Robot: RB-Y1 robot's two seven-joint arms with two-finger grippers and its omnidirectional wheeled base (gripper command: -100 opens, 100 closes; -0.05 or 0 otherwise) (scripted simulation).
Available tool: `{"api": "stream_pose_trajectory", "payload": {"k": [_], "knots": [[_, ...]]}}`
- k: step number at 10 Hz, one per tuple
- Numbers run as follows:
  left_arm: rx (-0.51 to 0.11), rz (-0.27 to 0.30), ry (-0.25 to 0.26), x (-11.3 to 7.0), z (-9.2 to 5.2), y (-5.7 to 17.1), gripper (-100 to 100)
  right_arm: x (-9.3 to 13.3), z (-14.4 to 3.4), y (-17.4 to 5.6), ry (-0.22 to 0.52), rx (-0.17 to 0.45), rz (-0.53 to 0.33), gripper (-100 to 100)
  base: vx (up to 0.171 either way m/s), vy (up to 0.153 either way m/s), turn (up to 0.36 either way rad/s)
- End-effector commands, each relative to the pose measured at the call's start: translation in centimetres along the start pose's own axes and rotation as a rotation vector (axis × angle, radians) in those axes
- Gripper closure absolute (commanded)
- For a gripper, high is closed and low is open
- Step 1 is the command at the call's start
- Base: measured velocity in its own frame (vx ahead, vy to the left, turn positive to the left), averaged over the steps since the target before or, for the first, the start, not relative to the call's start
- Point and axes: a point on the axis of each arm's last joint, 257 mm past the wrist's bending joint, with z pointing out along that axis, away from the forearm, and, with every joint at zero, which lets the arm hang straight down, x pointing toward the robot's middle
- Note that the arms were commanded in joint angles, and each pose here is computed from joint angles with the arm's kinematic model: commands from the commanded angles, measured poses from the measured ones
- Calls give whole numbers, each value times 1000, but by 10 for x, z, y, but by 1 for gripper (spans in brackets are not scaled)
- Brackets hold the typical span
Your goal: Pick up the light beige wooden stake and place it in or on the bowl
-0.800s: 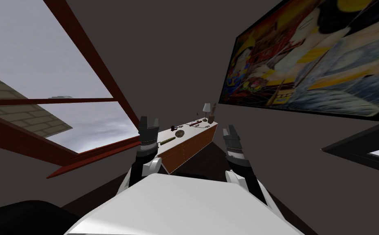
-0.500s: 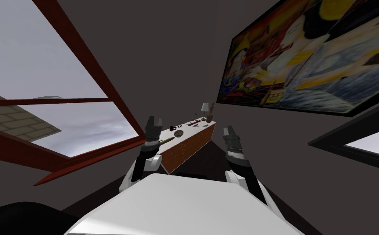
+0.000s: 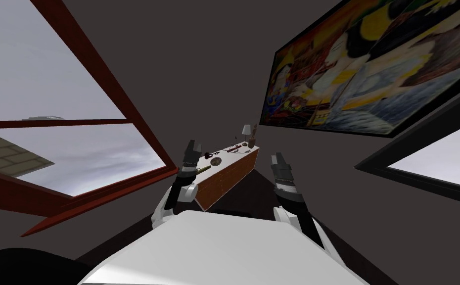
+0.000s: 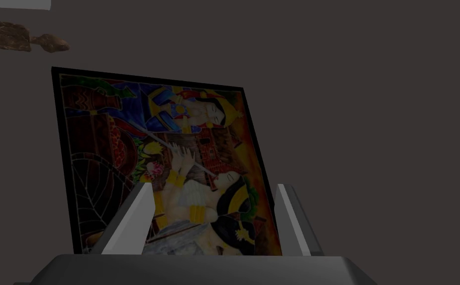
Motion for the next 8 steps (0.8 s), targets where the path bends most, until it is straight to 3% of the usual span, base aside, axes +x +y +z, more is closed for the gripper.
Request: {"api": "stream_pose_trajectory", "payload": {"k": [1,5,8], "knots": [[-54,-39,18,6,6,25,-100,0,0,0,0,0,0,0,-57,19,-167],[-134,-65,31,9,10,53,-100,0,0,0,0,0,0,0,-29,13,-48],[-228,-119,44,14,18,92,-100,0,0,0,0,0,0,0,-29,13,-100]]}}
